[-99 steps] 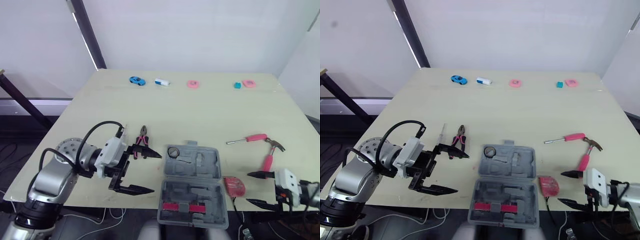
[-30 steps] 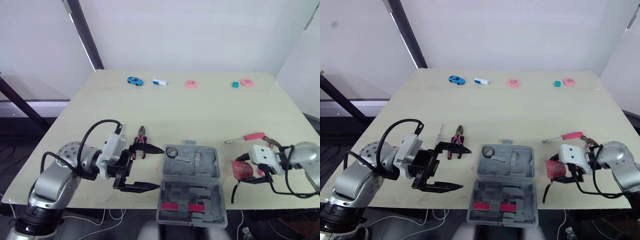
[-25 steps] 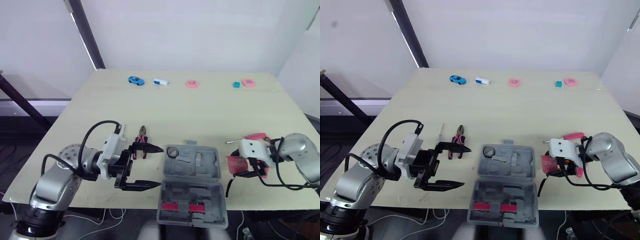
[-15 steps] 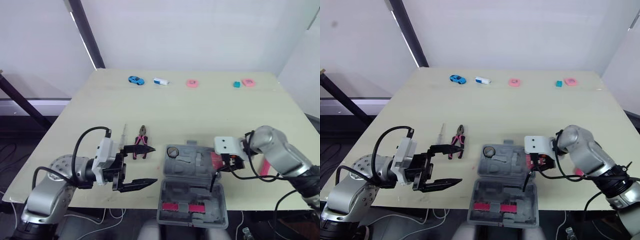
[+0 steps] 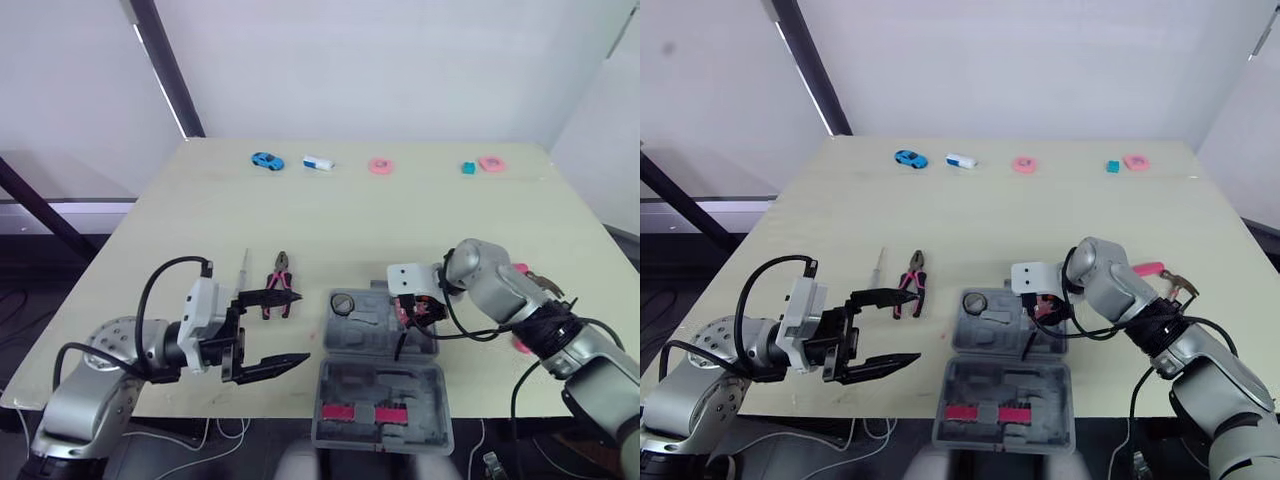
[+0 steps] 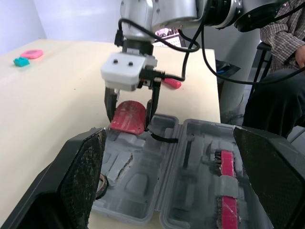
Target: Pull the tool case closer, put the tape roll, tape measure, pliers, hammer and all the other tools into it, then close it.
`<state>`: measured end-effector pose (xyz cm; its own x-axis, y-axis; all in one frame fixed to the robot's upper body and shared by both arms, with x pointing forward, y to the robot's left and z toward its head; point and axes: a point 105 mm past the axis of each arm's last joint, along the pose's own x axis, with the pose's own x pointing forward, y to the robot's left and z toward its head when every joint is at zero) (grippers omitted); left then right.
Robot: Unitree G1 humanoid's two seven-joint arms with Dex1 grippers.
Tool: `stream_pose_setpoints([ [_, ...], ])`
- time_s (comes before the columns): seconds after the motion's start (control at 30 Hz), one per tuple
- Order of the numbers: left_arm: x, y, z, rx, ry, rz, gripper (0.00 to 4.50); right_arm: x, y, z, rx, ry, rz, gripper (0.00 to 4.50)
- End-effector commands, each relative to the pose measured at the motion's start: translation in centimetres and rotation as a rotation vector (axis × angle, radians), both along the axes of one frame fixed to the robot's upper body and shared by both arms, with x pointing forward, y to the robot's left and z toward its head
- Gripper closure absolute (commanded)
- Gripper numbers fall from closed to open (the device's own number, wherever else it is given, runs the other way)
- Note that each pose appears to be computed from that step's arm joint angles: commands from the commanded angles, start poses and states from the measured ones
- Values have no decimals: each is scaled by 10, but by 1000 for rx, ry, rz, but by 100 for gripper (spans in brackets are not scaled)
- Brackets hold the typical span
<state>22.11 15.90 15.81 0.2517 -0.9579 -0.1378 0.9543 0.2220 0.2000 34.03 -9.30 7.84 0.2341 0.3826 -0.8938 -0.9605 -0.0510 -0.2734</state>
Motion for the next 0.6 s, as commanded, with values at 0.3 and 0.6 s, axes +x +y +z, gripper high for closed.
stream_pose_setpoints([
  [0.3, -2, -4, 8, 1, -45, -29, 0, 3, 5, 7, 30, -44, 30, 146],
  [0.6, -1, -5, 7, 4, -41, -39, 0, 4, 4, 14, 51, -79, 35, 10],
])
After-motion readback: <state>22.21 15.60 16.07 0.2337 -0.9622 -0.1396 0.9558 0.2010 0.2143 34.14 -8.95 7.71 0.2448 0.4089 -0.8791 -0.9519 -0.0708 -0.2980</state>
